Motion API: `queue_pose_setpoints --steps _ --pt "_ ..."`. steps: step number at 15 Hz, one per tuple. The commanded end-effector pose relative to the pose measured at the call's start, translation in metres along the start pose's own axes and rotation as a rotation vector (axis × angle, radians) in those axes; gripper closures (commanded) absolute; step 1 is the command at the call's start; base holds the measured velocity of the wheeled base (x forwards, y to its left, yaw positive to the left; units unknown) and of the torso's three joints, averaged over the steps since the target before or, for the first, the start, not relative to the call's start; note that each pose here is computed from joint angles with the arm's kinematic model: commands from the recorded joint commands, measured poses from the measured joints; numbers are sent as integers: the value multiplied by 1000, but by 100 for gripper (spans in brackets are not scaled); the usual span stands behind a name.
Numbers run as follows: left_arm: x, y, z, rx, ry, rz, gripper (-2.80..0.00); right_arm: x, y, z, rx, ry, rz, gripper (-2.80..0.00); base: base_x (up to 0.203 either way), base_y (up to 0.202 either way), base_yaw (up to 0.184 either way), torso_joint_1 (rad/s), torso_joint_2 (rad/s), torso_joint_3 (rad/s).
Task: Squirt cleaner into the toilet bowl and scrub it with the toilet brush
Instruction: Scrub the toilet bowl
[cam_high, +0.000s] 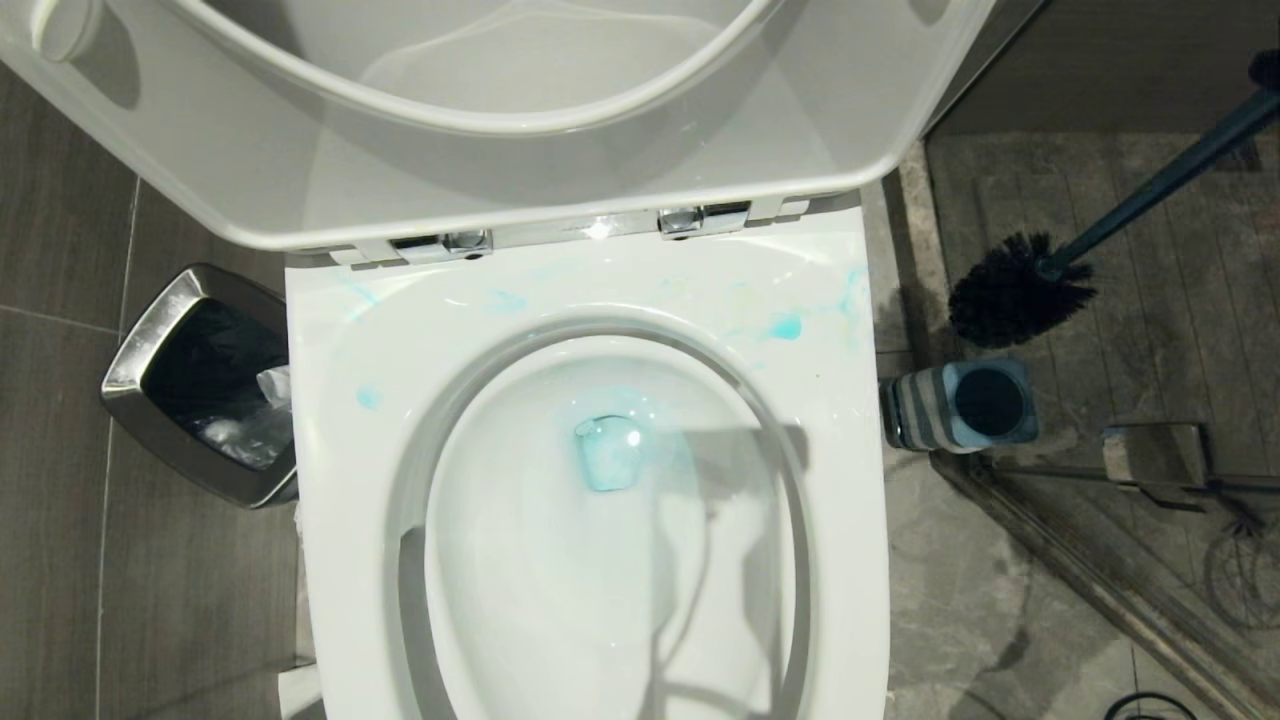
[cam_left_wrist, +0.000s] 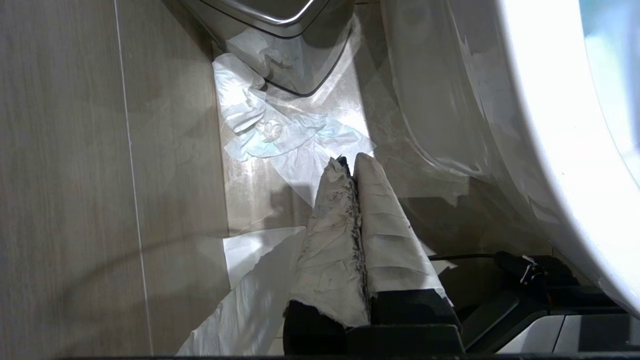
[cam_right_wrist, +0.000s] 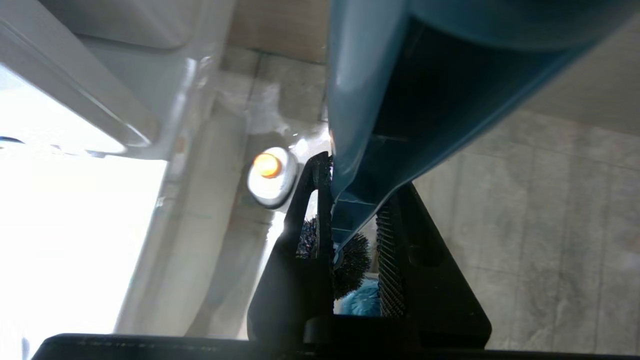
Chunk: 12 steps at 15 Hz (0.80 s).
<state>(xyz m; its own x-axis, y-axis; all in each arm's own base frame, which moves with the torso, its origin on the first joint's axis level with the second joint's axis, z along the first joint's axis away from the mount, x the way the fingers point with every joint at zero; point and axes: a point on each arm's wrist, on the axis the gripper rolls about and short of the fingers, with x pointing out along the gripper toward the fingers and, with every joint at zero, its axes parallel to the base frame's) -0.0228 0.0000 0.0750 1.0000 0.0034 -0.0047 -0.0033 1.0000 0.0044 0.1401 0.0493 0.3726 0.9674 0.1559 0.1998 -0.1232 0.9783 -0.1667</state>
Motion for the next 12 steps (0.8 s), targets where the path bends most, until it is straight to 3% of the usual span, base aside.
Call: queue_pose_setpoints --steps 1,4,12 --pt "0 0 0 0 1 0 0 15 8 12 -11 10 15 0 0 0 0 0 0 0" --pt "0 0 0 -1 1 1 0 19 17 23 -51 0 -3 0 0 0 0 0 0 0" --pt "0 0 0 -3 1 1 0 9 36 38 -33 -23 10 0 0 0 0 1 1 67"
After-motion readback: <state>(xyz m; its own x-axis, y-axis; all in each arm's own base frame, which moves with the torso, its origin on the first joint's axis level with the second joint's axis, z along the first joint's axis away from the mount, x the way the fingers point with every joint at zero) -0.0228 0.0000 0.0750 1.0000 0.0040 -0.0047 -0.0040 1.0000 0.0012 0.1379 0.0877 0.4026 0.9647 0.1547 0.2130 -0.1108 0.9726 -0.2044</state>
